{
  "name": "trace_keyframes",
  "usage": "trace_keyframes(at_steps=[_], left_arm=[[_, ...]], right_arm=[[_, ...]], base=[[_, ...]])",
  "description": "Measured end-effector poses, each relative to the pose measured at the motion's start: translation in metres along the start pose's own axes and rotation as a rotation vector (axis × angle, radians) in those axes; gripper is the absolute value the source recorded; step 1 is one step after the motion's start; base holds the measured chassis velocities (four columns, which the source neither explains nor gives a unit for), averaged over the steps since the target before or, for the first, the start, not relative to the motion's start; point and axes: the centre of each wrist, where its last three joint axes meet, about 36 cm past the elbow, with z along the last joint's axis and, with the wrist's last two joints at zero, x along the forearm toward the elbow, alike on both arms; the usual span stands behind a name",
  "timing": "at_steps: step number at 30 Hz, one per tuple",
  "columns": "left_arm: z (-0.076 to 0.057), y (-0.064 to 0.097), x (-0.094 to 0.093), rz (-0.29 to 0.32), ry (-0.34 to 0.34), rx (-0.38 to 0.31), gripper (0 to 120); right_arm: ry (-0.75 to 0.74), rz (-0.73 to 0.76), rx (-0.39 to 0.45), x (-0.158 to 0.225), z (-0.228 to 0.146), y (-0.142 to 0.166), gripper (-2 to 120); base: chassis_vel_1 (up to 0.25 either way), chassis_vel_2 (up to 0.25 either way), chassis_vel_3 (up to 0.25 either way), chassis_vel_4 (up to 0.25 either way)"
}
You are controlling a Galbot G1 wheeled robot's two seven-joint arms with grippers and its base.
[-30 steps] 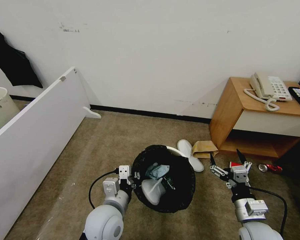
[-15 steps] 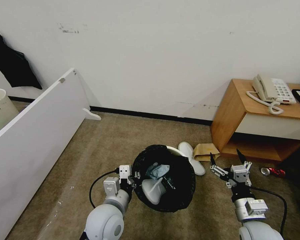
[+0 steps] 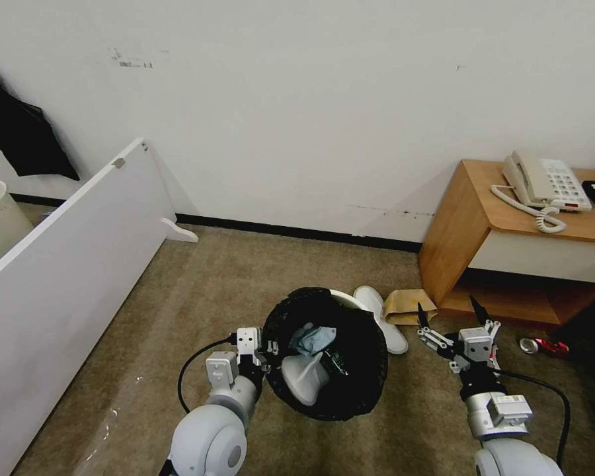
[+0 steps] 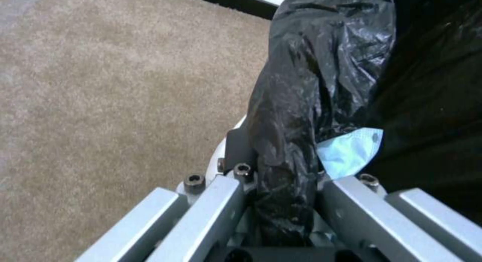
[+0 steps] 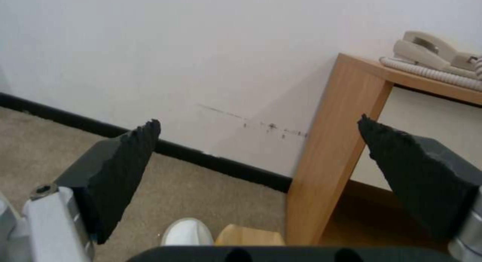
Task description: Pick up the trash bin, then pick up the garbage from the floor and place it into the trash bin.
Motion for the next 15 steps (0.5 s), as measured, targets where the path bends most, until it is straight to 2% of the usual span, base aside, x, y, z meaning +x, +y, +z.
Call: trace_keyframes(at_steps=[10,15], left_arm=[[0.0,0.0001,-0.0002,-0.001,0.0,0.0,2],[0.0003,0.0004,-0.0004,-0.002,0.001,0.0,2]], right_arm=[[0.003,0.0,-0.001,-0.0008,0.0013,0.0003,100],[0.004,0.0,-0.002,-0.001,0.0018,0.0006,100]], base=[[0.0,0.0,0.0,0.0],[-0.052,0.053,0.043,-0.042]])
